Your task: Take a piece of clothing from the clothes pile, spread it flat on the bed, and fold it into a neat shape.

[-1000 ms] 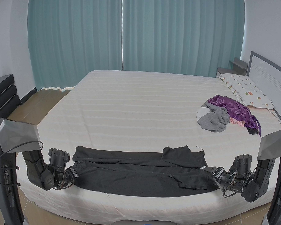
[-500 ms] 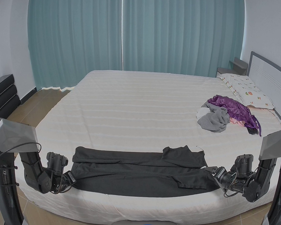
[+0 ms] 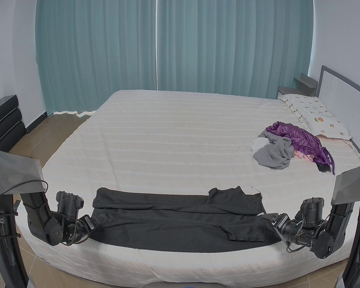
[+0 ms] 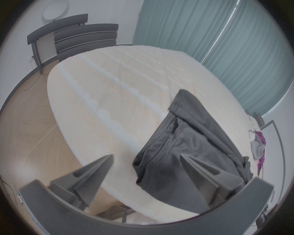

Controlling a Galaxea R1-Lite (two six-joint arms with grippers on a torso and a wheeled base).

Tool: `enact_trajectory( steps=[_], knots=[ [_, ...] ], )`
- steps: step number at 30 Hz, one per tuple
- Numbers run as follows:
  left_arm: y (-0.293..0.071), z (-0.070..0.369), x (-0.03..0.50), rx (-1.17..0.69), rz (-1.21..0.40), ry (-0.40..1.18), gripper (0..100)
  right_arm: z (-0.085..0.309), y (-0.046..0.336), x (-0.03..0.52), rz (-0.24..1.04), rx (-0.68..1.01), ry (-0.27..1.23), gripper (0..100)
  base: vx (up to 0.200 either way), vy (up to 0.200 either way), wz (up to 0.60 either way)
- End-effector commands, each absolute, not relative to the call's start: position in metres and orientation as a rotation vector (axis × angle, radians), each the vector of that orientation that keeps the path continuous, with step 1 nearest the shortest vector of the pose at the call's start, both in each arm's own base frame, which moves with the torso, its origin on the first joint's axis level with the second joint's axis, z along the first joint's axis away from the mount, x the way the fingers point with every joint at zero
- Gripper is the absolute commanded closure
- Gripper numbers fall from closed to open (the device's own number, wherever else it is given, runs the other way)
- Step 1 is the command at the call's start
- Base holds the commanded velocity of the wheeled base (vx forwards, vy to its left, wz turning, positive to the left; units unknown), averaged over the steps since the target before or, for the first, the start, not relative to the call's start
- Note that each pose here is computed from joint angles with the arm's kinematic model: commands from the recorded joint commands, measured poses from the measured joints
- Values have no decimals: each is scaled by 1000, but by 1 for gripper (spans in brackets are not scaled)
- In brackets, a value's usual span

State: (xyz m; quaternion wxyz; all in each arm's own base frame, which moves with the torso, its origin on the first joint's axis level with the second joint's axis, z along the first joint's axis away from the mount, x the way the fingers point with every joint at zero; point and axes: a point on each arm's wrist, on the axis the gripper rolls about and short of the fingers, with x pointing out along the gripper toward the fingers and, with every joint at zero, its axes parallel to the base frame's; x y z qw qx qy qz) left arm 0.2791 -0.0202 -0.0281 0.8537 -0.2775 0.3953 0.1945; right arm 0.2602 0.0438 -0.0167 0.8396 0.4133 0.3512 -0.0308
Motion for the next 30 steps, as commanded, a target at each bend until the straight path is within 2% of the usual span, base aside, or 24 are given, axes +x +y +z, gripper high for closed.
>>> enact_trajectory(
  steps=[1, 7, 12, 19, 30],
  knots=[
    [-14, 2, 287, -639, 359, 730, 0, -18, 44, 261, -61, 875, 746, 0, 0, 0, 0],
    [-16, 17, 299, -716, 189, 722, 0, -20, 44, 262, -60, 876, 748, 0, 0, 0, 0],
    [-19, -5, 317, -711, 94, 794, 0, -22, 44, 262, -62, 875, 754, 0, 0, 0, 0],
    [-22, -20, 340, -641, 52, 798, 0, -24, 44, 263, -65, 874, 758, 0, 0, 0, 0],
    [-22, -30, 342, -583, 41, 810, 0, -24, 44, 264, -65, 874, 758, 0, 0, 0, 0]
  ],
)
